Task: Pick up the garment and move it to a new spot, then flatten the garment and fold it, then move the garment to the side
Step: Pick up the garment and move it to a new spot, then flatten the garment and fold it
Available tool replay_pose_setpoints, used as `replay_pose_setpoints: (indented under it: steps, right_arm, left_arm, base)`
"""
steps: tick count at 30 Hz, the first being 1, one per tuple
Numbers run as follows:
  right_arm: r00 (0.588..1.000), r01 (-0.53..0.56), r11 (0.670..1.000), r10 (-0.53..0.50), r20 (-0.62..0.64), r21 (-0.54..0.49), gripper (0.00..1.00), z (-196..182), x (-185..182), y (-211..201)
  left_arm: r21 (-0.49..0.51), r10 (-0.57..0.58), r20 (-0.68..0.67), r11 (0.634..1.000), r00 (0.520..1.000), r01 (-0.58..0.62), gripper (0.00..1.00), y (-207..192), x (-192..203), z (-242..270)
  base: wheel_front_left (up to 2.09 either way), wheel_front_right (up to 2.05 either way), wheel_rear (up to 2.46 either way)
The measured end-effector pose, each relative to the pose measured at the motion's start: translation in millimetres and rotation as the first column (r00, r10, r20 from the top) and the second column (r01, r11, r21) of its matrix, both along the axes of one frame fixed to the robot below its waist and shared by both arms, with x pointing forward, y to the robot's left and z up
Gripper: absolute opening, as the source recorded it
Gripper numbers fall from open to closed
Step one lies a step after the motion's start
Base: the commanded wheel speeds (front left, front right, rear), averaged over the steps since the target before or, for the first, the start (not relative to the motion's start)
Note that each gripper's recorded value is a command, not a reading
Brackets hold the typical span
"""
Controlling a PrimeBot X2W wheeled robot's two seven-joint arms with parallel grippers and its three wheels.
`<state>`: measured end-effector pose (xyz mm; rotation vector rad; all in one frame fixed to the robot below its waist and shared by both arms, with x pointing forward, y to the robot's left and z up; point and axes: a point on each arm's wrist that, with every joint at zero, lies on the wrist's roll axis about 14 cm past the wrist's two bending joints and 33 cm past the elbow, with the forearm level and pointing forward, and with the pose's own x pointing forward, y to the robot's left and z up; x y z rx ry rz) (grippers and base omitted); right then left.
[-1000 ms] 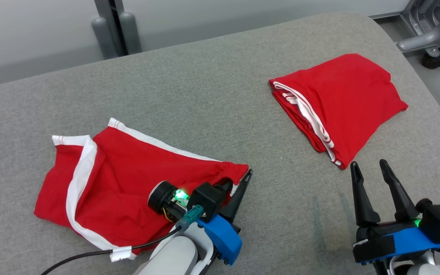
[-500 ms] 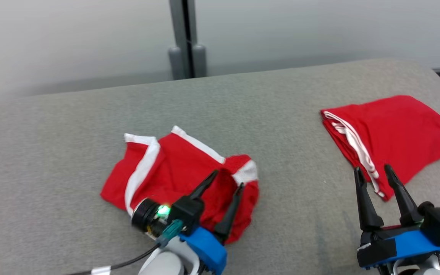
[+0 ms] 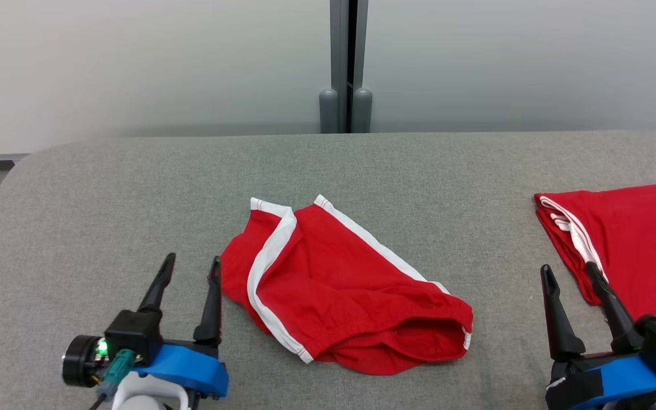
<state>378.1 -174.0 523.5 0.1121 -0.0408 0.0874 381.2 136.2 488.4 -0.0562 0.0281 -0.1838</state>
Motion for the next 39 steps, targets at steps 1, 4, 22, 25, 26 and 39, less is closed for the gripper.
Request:
replay_pose_setpoints:
  steps: [1,4,22,25,26,39]
  right_arm:
    - [1.000,-0.002,1.000,0.002,-0.004,0.000,1.00,0,-2,1]
    - [1.000,-0.004,1.000,0.004,-0.011,-0.002,1.00,0,-8,1]
    - [0.997,0.051,0.999,-0.051,-0.050,-0.010,1.00,-5,-42,-18]
    - [0.997,0.051,0.999,-0.051,-0.050,-0.010,1.00,-5,-43,-18]
    - [0.997,0.051,0.999,-0.052,-0.050,-0.010,1.00,-4,-43,-18]
    - [0.996,0.025,1.000,-0.026,-0.082,-0.010,1.00,-12,-40,-9]
  left_arm:
    - [0.002,0.021,0.009,1.000,1.000,-0.021,1.00,8,-1,3]
    - [0.016,0.075,0.035,0.997,0.997,-0.075,1.00,32,-7,10]
    - [0.024,0.026,0.008,0.999,1.000,-0.027,1.00,22,-25,5]
    - [0.026,0.027,0.006,0.999,1.000,-0.027,1.00,22,-25,4]
    - [0.027,0.026,0.006,0.999,1.000,-0.027,1.00,22,-25,4]
    - [0.026,0.028,0.003,0.999,1.000,-0.028,1.00,22,-24,3]
  base:
    - [0.00,0.00,0.00]
    - [0.00,0.00,0.00]
    - [0.00,0.00,0.00]
    - [0.00,0.00,0.00]
    - [0.00,0.00,0.00]
    - [0.00,0.00,0.00]
